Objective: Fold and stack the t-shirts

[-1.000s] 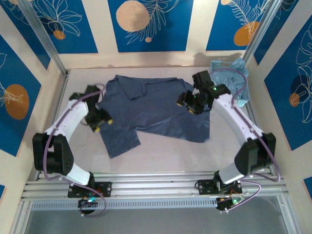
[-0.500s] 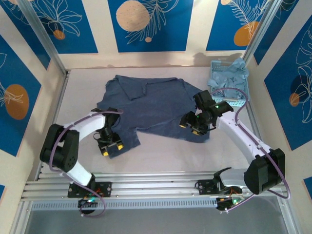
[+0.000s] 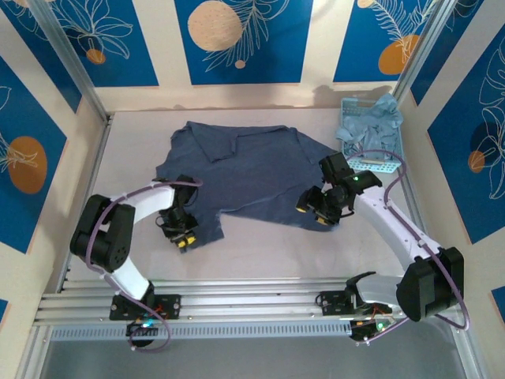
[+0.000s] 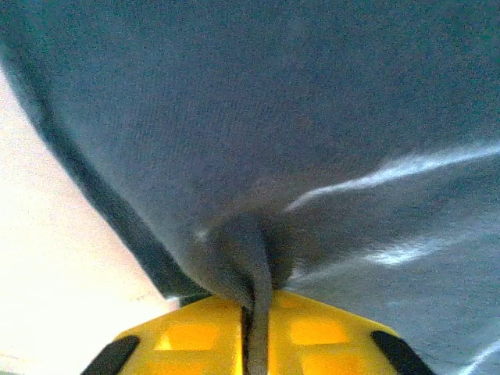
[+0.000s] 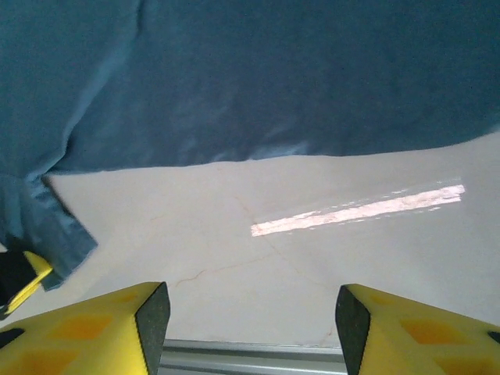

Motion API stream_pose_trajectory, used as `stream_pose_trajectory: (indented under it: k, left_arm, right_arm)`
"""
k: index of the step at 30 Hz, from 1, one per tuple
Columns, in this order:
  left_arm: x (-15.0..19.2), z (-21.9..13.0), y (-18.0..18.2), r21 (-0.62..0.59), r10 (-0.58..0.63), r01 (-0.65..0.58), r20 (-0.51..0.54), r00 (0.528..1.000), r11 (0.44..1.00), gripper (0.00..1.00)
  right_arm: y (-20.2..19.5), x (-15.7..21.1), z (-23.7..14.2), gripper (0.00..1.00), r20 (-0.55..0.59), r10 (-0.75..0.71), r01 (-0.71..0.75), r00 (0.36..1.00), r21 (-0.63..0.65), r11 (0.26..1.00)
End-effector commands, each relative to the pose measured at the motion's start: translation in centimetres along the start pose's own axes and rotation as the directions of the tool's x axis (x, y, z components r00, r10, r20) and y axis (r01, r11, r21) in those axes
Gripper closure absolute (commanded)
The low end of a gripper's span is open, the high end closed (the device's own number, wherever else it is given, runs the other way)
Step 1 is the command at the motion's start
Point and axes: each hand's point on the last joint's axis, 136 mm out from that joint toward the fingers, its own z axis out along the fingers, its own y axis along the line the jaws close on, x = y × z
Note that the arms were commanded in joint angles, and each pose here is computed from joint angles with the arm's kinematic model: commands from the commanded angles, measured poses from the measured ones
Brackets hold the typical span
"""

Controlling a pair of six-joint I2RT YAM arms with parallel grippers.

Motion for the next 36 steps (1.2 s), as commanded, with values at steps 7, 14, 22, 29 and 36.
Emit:
stream_pose_trajectory:
  k: [7, 14, 22, 29, 36]
  left_arm:
    - [-2.7, -4.1, -0.4, 0.011, 0.017, -0.02, 0.187, 0.982, 1.0, 1.0]
    - [-1.8, -6.6, 0.3, 0.019, 0.027, -0.031, 0.201, 0.979, 0.999, 1.0]
    - [-2.1, -7.8, 1.8, 0.007, 0.006, -0.008, 0.243, 0.97, 1.0, 1.0]
    - [-2.0, -7.6, 1.4, 0.032, -0.006, -0.002, 0.231, 0.973, 0.999, 1.0]
    - [-2.7, -8.6, 0.8, 0.049, -0.006, -0.007, 0.258, 0.966, 0.999, 1.0]
  right_arm:
    - [-4.2, -1.7, 0.7, 0.4, 0.027, 0.217, -0.218, 0.976, 0.011, 0.976]
    - [-7.9, -3.3, 2.8, 0.37, 0.036, 0.377, -0.379, 0.925, 0.102, 0.92]
    - [-10.6, -3.5, 4.9, 0.36, -0.006, 0.404, -0.389, 0.915, 0.256, 0.885]
    - [-11.5, -4.6, 7.0, 0.48, 0.001, 0.393, -0.377, 0.92, 0.283, 0.882]
    - [-9.8, -6.6, 8.5, 0.85, -0.025, 0.374, -0.357, 0.927, 0.245, 0.901]
